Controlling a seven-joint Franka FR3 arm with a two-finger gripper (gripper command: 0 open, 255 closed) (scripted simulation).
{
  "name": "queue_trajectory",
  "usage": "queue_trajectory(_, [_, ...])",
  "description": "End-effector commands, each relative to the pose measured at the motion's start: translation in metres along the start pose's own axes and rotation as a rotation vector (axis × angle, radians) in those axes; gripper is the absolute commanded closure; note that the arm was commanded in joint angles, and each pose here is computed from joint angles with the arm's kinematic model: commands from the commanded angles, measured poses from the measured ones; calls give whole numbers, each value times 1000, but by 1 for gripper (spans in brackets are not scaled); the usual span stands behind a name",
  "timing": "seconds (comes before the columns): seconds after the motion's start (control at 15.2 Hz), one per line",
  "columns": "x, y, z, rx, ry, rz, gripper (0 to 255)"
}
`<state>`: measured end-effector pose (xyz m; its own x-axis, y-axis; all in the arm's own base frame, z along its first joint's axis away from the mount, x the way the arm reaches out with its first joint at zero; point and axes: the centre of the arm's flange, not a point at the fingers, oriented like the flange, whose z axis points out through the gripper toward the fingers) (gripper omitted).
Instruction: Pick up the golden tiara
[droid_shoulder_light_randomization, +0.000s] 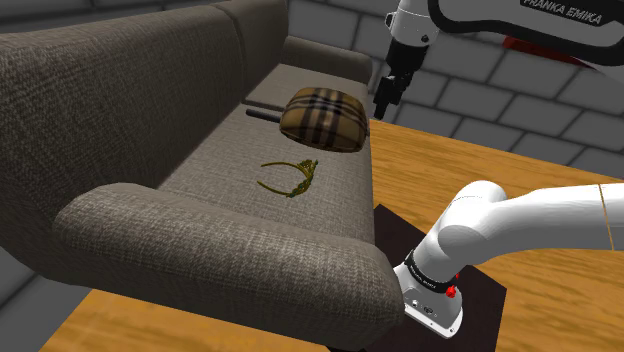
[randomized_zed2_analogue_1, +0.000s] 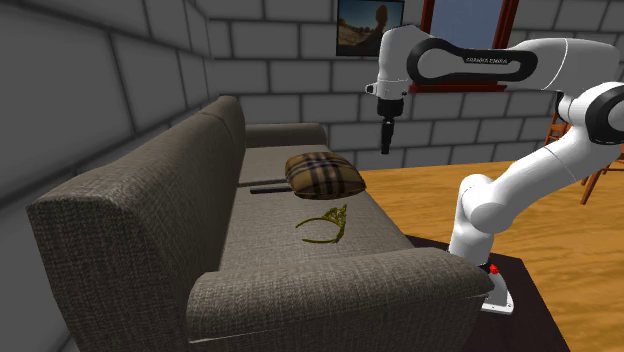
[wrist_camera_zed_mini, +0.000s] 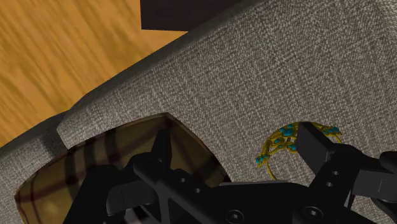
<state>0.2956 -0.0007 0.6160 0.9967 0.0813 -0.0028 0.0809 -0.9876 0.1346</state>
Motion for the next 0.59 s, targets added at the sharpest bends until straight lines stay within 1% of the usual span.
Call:
queue_trajectory(0.0, [0,0,0,0,0,0,0])
queue_trajectory(0.53, [61,-23,79,58,11,41,0])
